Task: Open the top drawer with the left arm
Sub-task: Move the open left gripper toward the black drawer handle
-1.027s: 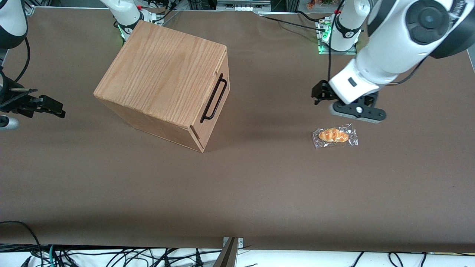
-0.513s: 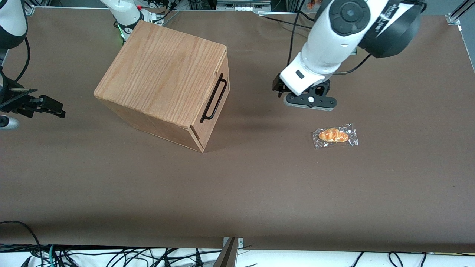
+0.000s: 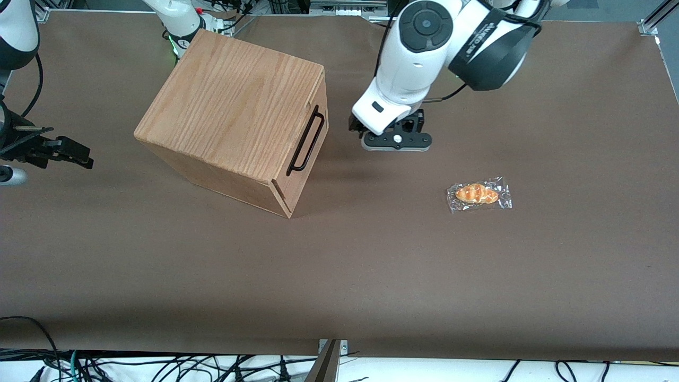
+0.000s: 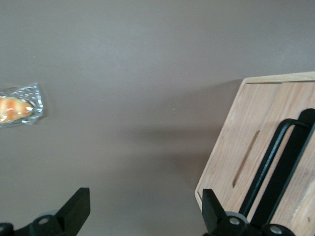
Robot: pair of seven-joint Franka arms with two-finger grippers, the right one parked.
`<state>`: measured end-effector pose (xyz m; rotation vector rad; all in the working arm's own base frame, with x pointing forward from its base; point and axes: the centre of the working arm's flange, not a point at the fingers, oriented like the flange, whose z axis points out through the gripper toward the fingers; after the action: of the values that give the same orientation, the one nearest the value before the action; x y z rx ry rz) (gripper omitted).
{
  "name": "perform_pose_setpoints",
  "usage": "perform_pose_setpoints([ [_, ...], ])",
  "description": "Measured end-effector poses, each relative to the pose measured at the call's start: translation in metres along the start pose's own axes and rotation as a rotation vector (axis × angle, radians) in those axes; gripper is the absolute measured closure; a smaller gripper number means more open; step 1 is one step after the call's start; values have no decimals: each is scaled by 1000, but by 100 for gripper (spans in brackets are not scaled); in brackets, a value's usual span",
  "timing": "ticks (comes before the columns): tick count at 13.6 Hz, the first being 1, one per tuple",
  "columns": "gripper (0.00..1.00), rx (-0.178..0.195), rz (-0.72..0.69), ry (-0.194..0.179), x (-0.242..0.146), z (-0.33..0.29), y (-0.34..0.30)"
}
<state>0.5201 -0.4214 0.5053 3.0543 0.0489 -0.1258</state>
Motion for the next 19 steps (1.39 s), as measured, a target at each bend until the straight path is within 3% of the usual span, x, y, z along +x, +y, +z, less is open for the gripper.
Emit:
perform_pose_setpoints([
  [5,0,-1,-5,-5,-15,21,30],
  [13,0,-42,-43,13,-27,58,79],
  [16,0,-55,-55,0,-24,72,84],
  [19,0,-94,-73,-25,-21,79,88],
])
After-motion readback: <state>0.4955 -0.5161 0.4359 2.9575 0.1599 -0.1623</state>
